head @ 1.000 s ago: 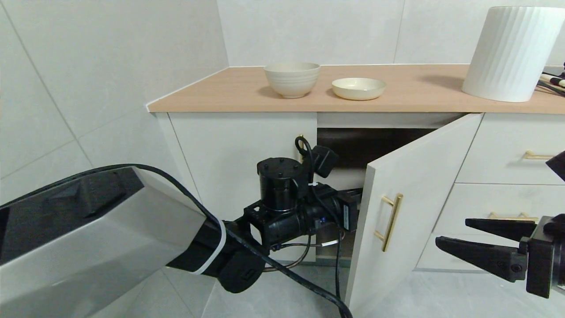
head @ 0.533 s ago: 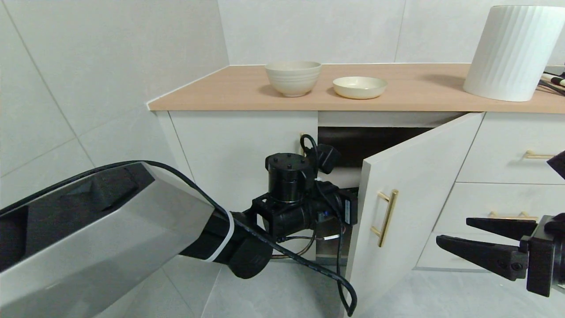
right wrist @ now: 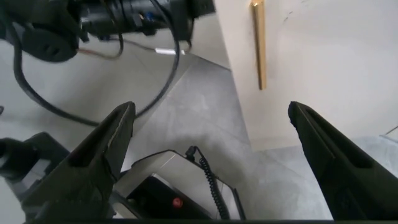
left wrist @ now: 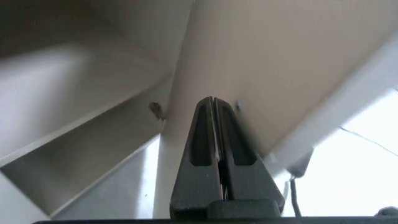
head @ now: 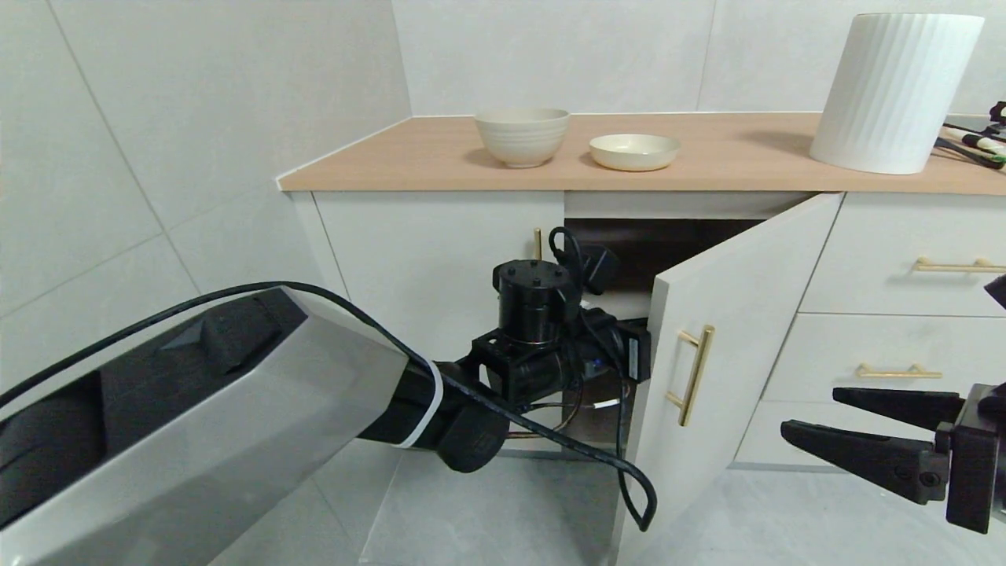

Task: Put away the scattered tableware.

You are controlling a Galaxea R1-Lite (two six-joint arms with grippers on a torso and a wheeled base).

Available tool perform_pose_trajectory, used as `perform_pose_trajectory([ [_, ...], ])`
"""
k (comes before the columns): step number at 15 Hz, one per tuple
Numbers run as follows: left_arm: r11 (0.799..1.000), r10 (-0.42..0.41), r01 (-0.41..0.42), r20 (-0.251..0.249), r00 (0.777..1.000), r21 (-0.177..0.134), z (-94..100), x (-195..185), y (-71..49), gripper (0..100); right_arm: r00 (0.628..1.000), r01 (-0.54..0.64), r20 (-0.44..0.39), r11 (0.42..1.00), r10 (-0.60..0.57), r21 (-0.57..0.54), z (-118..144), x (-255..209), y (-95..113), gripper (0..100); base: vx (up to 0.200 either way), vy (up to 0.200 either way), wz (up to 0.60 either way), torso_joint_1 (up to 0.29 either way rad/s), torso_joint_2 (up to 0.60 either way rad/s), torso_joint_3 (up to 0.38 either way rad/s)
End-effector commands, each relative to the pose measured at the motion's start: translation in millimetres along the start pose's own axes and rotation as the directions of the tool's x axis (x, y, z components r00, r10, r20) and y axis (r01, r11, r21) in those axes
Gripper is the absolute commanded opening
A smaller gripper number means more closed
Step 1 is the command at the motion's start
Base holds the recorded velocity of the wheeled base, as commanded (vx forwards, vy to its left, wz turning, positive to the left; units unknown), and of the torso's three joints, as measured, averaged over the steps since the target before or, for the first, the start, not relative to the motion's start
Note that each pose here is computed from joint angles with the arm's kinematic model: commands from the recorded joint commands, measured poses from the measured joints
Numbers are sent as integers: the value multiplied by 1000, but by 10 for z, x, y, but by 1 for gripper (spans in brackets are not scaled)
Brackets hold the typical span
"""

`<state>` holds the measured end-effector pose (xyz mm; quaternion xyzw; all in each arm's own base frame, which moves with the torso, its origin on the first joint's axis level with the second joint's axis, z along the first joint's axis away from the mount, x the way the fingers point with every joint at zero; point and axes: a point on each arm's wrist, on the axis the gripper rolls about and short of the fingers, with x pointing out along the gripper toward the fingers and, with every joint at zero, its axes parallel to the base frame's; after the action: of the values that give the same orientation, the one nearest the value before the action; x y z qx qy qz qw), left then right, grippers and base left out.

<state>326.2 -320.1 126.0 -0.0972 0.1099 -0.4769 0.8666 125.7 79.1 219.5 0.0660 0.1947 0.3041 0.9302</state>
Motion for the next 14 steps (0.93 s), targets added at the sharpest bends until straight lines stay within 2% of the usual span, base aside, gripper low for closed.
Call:
perform_pose_trajectory([
  [1, 1000, 29, -29, 4, 1000, 0, -20, 90, -46, 0, 1000, -6, 2, 1000, 6, -2, 3, -4, 9, 100, 0, 0, 0, 0, 0, 0],
  [3, 999, 41, -41, 16, 999, 7, -27, 121, -256, 0, 1000, -24, 9, 1000, 24, -9, 8, -26, 36, 100, 0, 0, 0, 0, 0, 0],
  [5, 997, -78, 78, 5, 997, 22, -44, 53, -881, 0, 995, -93, 38, 995, 94, -25, 14, -144, 104, 100, 0, 0, 0, 0, 0, 0],
  [6, 992, -122, 122, -3, 993, 25, -42, -3, -1050, 0, 990, -130, 48, 991, 131, -30, 21, -196, 118, 100, 0, 0, 0, 0, 0, 0],
  [7, 979, -201, 201, -20, 979, 27, -28, -113, -1300, 0, 977, -203, 63, 978, 205, -40, 30, -290, 141, 100, 0, 0, 0, 0, 0, 0],
  [8, 965, -261, 262, -25, 965, 31, 43, -280, -1477, 0, 957, -268, 98, 962, 273, -55, 50, -433, 147, 100, 0, 0, 0, 0, 0, 0],
  [9, 967, -250, 251, -20, 968, 32, 66, -298, -1447, 0, 957, -266, 104, 962, 271, -56, 56, -443, 144, 100, 0, 0, 0, 0, 0, 0],
  [12, 996, -93, 92, 4, 996, 19, 175, -396, -887, 0, 963, -252, 85, 967, 256, -45, 55, -379, 131, 100, 0, 0, 0, 0, 0, 0],
  [14, 1000, -30, 30, 12, 999, 9, 213, -626, -663, 0, 972, -217, 82, 975, 220, -38, 55, -342, 118, 100, 0, 0, 0, 0, 0, 0],
])
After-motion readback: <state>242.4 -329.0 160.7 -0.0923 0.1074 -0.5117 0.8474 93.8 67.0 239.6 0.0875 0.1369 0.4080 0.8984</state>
